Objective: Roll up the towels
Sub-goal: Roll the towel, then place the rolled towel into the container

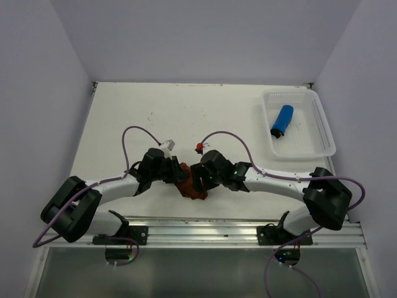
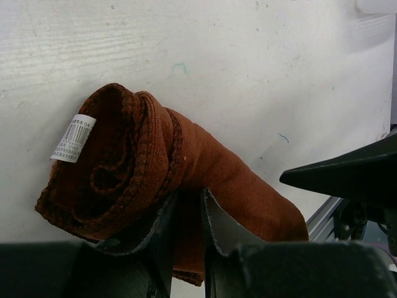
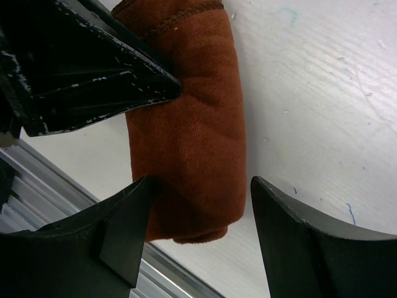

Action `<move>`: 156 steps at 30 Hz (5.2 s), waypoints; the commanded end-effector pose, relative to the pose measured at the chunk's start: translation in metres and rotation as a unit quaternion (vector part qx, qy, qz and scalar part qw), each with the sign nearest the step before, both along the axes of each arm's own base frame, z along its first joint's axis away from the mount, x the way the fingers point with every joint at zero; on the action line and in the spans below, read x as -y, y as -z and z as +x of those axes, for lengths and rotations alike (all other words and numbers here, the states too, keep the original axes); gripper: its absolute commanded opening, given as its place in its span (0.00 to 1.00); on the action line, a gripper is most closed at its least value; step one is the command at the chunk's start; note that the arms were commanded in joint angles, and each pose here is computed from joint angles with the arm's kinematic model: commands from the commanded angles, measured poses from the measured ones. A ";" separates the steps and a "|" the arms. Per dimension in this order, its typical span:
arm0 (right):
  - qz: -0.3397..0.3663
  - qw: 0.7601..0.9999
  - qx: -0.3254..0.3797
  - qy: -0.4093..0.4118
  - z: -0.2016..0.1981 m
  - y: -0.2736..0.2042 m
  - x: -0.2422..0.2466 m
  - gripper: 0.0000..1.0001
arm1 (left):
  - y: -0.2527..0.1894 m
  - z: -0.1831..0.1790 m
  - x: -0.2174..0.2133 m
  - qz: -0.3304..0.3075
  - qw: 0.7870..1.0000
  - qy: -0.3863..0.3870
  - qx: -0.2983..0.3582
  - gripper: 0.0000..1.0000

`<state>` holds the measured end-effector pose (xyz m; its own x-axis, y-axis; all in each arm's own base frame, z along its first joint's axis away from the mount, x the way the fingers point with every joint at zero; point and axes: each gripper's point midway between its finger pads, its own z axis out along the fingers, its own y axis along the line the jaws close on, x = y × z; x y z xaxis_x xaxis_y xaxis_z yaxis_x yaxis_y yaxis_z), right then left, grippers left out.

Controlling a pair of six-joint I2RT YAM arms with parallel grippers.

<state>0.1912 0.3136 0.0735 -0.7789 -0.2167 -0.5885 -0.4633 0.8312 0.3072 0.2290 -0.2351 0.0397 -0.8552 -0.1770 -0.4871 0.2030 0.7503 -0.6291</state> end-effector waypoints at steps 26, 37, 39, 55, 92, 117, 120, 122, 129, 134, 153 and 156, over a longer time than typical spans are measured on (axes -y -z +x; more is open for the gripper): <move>-0.179 0.967 0.152 -0.101 -0.029 0.007 -0.002 0.12 | 0.015 -0.018 -0.035 0.037 0.997 -0.066 -0.021 0.23; -0.264 0.934 0.199 -0.137 -0.051 0.028 -0.002 0.18 | 0.020 -0.024 -0.046 0.047 0.995 -0.086 -0.023 0.20; -0.253 0.938 0.195 -0.136 -0.053 0.029 -0.006 0.21 | 0.026 -0.029 -0.049 0.049 0.995 -0.087 -0.030 0.16; -0.068 0.988 0.110 -0.080 -0.029 -0.022 -0.028 0.73 | 0.043 -0.042 -0.059 0.051 0.993 -0.098 -0.039 0.01; -0.007 0.997 0.017 -0.068 -0.004 0.023 -0.046 0.98 | 0.051 -0.059 -0.066 0.044 0.992 -0.103 -0.055 0.00; -0.071 0.991 -0.002 -0.113 -0.028 0.070 -0.043 0.62 | 0.044 -0.051 -0.062 0.041 0.993 -0.102 -0.048 0.00; -0.075 0.991 -0.001 -0.111 -0.031 0.073 -0.041 0.46 | 0.035 -0.045 -0.059 0.040 0.993 -0.103 -0.040 0.00; -0.077 0.991 0.000 -0.110 -0.031 0.074 -0.041 0.41 | 0.031 -0.041 -0.059 0.043 0.993 -0.103 -0.035 0.00; -0.083 0.991 0.014 -0.106 -0.026 0.065 -0.038 0.18 | -0.001 -0.016 -0.054 0.046 0.993 -0.110 0.002 0.00; -0.081 0.991 0.014 -0.106 -0.027 0.060 -0.034 0.03 | -0.029 0.010 -0.079 0.110 0.982 -0.144 0.049 0.00; -0.068 0.993 0.095 -0.025 0.082 -0.047 0.017 0.00 | -0.152 0.054 -0.104 0.141 0.951 -0.211 0.176 0.03; -0.054 0.991 0.122 0.019 0.119 -0.084 0.042 0.00 | -0.153 0.055 -0.106 0.146 0.950 -0.212 0.177 0.03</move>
<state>0.2759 0.2922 0.0959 -0.7022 -0.3183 -0.6369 -0.5020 0.8556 0.1259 0.2788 -0.1386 0.1740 -0.5506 -0.2974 -0.7800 0.0111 0.9317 -0.3630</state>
